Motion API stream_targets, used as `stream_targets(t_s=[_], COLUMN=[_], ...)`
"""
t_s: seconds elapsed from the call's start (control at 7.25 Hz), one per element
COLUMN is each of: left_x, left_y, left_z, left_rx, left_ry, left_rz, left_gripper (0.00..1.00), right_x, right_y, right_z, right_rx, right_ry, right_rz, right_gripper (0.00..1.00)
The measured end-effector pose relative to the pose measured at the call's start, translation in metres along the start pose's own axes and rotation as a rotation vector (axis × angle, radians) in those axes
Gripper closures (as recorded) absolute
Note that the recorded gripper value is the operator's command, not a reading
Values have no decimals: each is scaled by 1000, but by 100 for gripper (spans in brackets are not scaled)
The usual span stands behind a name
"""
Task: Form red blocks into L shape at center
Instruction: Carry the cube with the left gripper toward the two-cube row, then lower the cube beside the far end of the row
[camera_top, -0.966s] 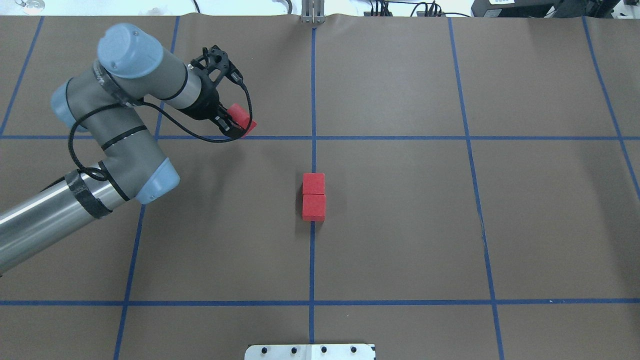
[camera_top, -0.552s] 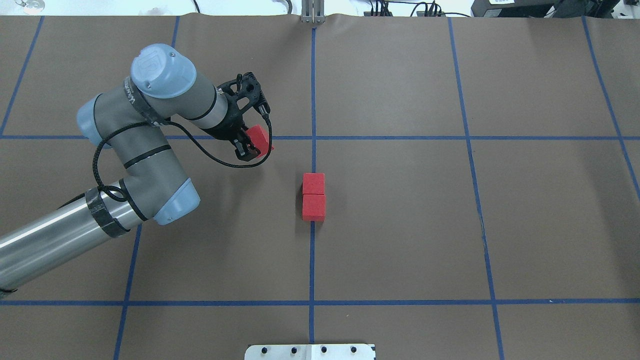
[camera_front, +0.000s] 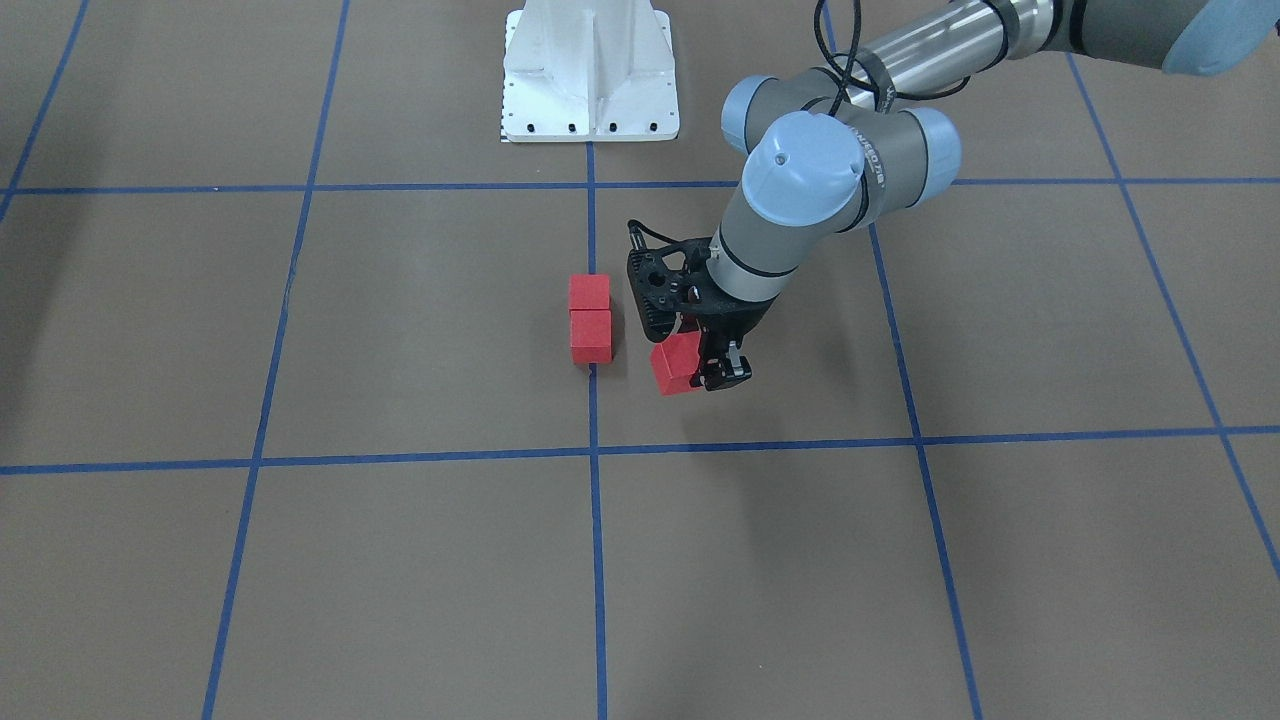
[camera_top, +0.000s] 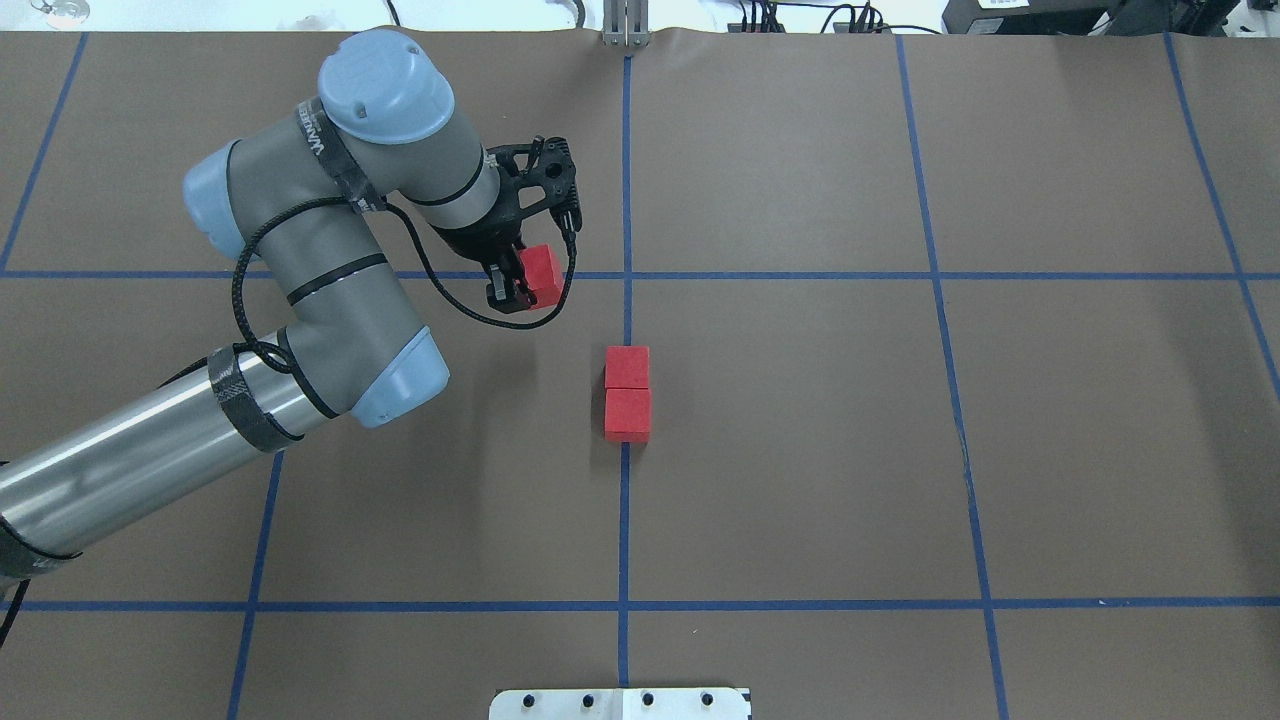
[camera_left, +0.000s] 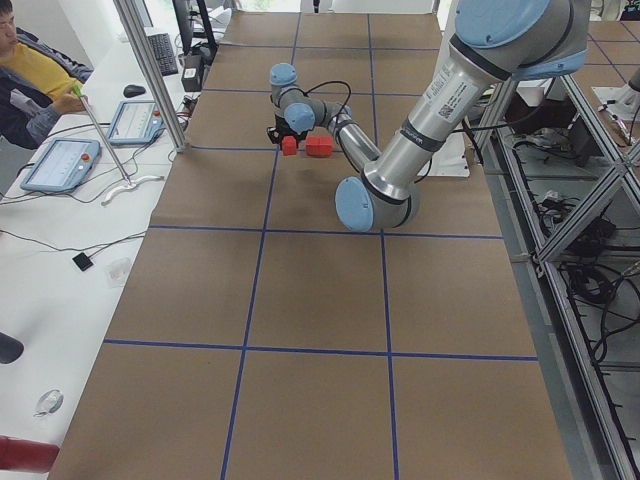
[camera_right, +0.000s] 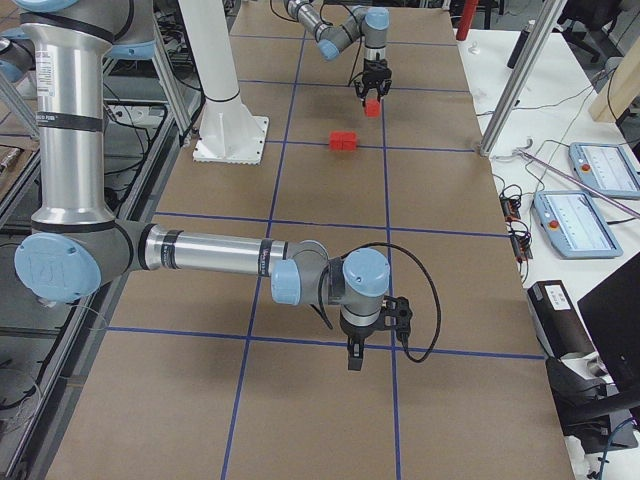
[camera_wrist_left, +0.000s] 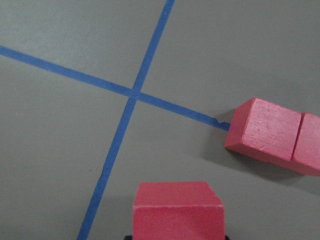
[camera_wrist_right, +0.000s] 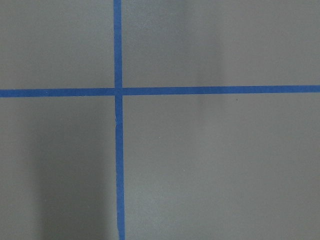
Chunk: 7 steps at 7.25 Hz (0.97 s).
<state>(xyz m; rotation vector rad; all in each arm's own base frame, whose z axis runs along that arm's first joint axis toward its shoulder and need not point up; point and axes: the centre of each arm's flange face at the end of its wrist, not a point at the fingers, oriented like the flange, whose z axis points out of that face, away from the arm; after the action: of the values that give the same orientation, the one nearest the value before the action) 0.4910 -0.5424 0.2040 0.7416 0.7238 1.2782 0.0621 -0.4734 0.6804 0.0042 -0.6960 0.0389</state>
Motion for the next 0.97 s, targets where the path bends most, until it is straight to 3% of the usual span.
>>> stream_targets(t_s=[0.28,0.97], left_x=[1,18], left_y=[-10,-18], left_z=[-4,15], left_rx=[-6,-30], left_ry=[-42,-39], left_rz=[89,145], left_gripper=[100,100], right_x=[0,0], right_y=[0,0], right_z=[0,0], right_rx=[0,1], right_ry=[0,0], right_rz=[1,1], right_gripper=[1,1])
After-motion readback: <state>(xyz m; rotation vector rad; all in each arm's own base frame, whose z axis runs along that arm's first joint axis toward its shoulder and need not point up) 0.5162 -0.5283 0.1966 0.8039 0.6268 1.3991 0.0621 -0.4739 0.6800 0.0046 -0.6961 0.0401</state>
